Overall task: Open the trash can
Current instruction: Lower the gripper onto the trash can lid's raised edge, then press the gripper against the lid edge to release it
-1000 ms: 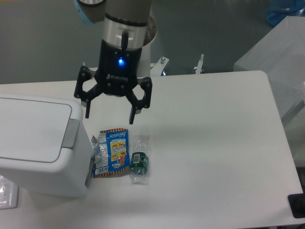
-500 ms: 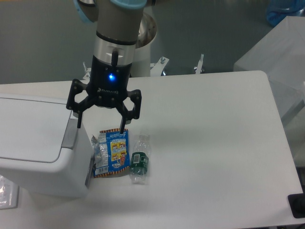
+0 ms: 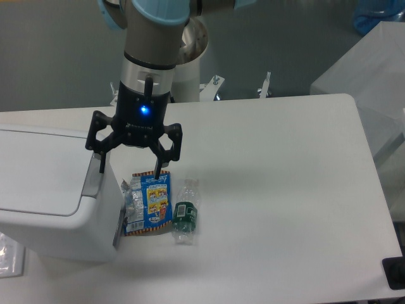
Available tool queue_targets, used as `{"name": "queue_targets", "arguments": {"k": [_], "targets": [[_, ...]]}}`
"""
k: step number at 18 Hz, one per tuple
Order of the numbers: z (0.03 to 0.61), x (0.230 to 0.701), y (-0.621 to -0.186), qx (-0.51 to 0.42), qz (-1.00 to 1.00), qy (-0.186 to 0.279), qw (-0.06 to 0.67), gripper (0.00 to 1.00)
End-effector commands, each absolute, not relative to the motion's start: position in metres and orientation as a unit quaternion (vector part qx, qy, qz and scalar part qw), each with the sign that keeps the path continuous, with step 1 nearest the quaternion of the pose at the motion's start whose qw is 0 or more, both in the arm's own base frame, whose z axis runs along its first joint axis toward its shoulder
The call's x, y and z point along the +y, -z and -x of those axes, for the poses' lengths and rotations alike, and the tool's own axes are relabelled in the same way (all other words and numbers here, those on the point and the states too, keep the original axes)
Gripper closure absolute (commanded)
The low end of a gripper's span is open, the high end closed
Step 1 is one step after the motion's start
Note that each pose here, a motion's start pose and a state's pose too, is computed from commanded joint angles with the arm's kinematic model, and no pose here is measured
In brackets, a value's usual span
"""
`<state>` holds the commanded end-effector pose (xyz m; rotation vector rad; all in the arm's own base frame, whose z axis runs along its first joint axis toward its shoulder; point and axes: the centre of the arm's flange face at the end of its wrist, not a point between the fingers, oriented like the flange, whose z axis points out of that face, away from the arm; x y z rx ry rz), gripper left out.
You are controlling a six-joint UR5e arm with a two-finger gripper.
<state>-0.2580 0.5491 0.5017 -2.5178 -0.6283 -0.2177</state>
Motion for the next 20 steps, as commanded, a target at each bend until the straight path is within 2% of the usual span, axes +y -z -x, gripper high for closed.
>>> {"name": "queue_targets", "arguments": {"k": [20], "targets": [[0.256,0.567,-0.480,-0.223,0.935,0.086,0.262,0.00]]}}
